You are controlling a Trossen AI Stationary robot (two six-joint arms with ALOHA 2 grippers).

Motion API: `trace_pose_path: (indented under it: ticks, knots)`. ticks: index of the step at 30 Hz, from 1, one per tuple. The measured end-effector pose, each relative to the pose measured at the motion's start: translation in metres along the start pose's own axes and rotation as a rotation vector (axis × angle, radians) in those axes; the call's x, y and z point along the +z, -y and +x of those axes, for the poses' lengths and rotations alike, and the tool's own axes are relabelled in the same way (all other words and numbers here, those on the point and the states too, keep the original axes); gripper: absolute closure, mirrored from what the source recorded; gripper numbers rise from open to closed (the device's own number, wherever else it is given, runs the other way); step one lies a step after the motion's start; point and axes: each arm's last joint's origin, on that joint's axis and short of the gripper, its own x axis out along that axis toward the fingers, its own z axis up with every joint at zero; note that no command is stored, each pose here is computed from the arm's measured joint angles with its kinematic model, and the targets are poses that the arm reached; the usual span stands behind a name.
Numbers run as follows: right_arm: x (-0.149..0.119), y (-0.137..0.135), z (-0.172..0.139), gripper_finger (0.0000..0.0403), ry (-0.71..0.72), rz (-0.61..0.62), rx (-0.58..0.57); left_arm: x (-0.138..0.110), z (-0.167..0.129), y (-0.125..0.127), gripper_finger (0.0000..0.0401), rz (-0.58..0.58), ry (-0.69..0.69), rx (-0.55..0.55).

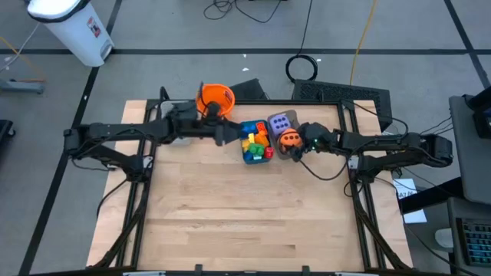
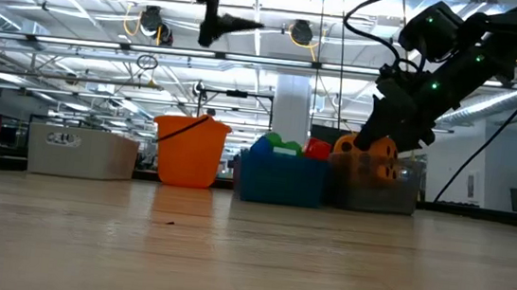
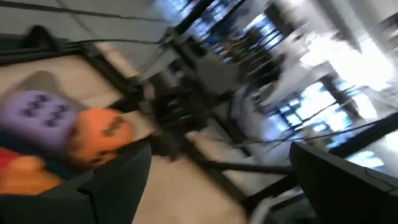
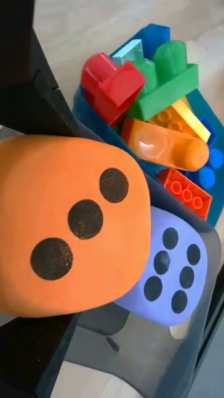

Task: Pick & Place Toys
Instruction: Put the orange dice into the black bin

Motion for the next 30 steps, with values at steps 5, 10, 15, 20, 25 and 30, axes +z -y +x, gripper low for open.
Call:
trace_pose_path:
  ticks: [5, 10, 15, 20, 25, 30]
  knots:
    - [-0.001, -0.001, 0.003, 0.0007, -0.014, -0.051, 0.011, -0.011, 0.022, -0.023, 0.0013, 0.116, -0.058, 0.114]
    - [-0.006, -0.003, 0.014, 0.0007, -0.069, -0.066, 0.063, -0.018, 0.055, -0.046, 0.0013, 0.236, -0.176, 0.215]
    - [-0.009, -0.004, 0.020, 0.0007, -0.094, -0.068, 0.078, -0.014, 0.085, -0.057, 0.0013, 0.451, -0.265, 0.322]
    - [-0.007, -0.007, 0.022, 0.0007, -0.070, -0.100, 0.130, -0.008, 0.108, -0.063, 0.0014, 0.678, -0.314, 0.413]
    - [-0.005, -0.008, 0.021, 0.0007, -0.052, -0.108, 0.168, -0.006, 0.129, -0.071, 0.0054, 0.736, -0.340, 0.418]
    - [-0.003, -0.009, 0.021, 0.0007, -0.038, -0.105, 0.177, -0.006, 0.147, -0.073, 0.0142, 0.739, -0.344, 0.368]
